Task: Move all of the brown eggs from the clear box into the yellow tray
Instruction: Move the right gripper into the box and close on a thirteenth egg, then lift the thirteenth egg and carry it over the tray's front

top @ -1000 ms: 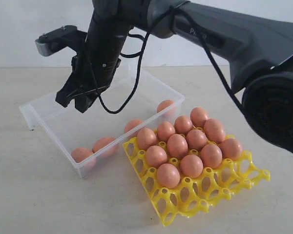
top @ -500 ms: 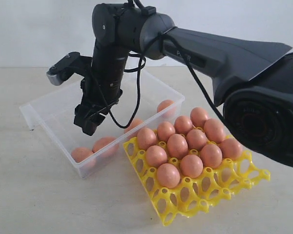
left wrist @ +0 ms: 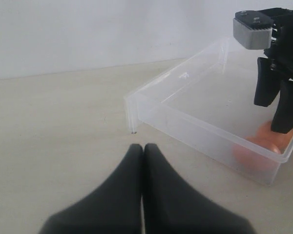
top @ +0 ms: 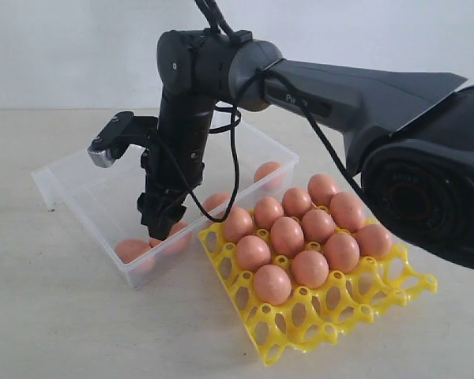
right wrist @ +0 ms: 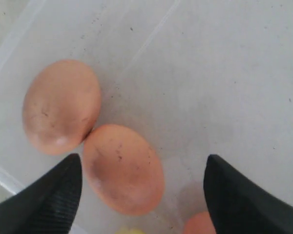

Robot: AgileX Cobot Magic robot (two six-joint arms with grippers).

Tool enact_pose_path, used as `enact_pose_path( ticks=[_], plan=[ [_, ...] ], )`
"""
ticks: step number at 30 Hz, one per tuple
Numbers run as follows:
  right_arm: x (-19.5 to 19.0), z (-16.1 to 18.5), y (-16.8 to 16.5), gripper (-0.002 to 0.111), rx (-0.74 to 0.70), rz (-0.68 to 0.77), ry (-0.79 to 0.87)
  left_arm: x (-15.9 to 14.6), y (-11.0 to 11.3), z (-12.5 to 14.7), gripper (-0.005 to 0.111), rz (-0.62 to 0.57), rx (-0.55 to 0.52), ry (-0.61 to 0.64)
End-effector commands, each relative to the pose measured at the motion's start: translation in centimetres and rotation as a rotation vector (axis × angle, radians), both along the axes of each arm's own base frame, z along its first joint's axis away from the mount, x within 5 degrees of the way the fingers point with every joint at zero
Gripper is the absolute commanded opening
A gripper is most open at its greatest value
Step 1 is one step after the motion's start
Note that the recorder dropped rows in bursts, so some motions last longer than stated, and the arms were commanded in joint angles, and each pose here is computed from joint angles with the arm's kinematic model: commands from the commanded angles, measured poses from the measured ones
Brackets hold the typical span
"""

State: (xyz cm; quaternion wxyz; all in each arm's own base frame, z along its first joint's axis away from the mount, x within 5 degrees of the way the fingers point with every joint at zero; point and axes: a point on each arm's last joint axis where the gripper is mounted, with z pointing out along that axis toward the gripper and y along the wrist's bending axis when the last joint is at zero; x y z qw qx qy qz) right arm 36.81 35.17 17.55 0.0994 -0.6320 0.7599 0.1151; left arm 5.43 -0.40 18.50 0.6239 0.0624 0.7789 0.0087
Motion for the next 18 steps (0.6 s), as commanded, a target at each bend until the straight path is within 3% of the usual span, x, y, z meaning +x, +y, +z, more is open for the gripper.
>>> enact_pose_path(
  ticks=[1, 9, 15, 17, 18],
  plan=[
    [0.1, -1.1, 0.0, 0.067, 0.002, 0.005, 0.033, 0.0, 0.0, 0.1, -0.004, 0.004, 0.002, -0.012],
    [0.4, -3.0, -0.3, 0.067, -0.049, 0.000, 0.040, 0.0, 0.0, 0.1, -0.004, 0.004, 0.002, -0.012],
    [1.5, -4.4, -1.1, 0.067, -0.118, -0.185, 0.025, 0.0, 0.0, 0.1, -0.004, 0.004, 0.002, -0.012],
    [2.0, -4.5, -1.1, 0.056, -0.103, -0.286, 0.000, 0.0, 0.0, 0.1, -0.004, 0.004, 0.002, -0.012],
    [2.1, -4.4, -1.0, 0.033, -0.091, -0.335, -0.007, 0.0, 0.0, 0.1, -0.004, 0.004, 0.002, -0.012]
  ],
)
